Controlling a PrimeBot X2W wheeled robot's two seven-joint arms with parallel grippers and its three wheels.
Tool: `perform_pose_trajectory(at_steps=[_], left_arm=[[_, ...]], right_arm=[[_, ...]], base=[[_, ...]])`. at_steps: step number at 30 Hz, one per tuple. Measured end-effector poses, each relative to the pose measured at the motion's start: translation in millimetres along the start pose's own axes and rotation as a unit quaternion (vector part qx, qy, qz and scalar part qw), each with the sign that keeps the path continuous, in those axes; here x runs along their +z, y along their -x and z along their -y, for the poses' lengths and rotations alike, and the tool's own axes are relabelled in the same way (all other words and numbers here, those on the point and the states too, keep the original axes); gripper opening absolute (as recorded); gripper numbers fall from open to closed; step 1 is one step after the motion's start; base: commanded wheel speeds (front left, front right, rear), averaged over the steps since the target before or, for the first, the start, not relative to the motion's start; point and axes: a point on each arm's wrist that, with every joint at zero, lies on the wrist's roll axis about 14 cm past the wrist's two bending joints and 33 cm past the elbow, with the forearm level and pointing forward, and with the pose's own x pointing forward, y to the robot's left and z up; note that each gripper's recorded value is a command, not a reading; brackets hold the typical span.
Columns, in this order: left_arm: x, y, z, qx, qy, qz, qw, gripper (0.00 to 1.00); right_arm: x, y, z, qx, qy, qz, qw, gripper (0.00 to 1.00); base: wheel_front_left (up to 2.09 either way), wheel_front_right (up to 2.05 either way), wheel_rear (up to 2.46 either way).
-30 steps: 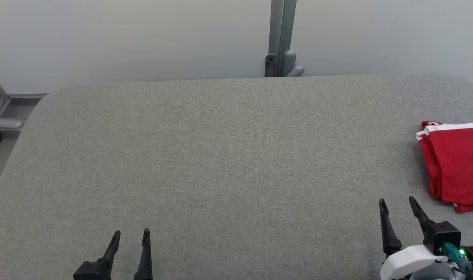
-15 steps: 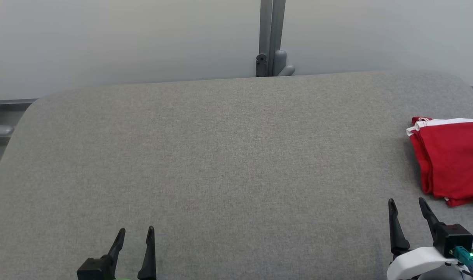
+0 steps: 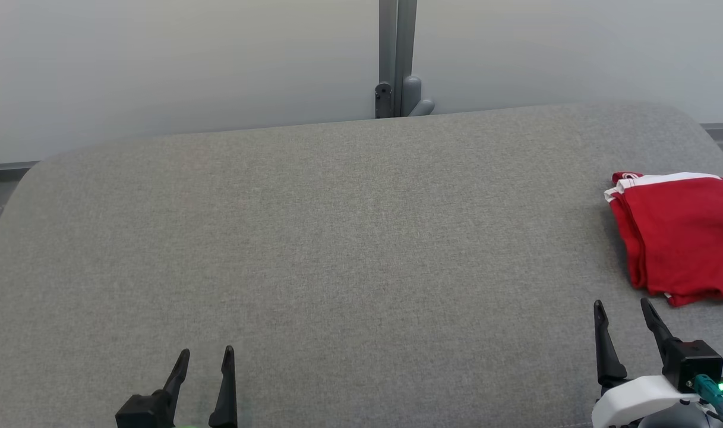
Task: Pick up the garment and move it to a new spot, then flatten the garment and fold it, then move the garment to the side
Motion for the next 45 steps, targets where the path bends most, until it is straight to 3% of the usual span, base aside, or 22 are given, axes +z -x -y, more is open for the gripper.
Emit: perform_pose_trajectory(at_steps=[45], left_arm=[[2.2, -1.5, -1.2, 0.001, 0.002, 0.003, 1.0, 1.0]], right_arm=[[-3.0, 0.3, 0.2, 0.002, 0.015, -0.006, 1.0, 1.0]], base=[[0.0, 0.0, 0.0]])
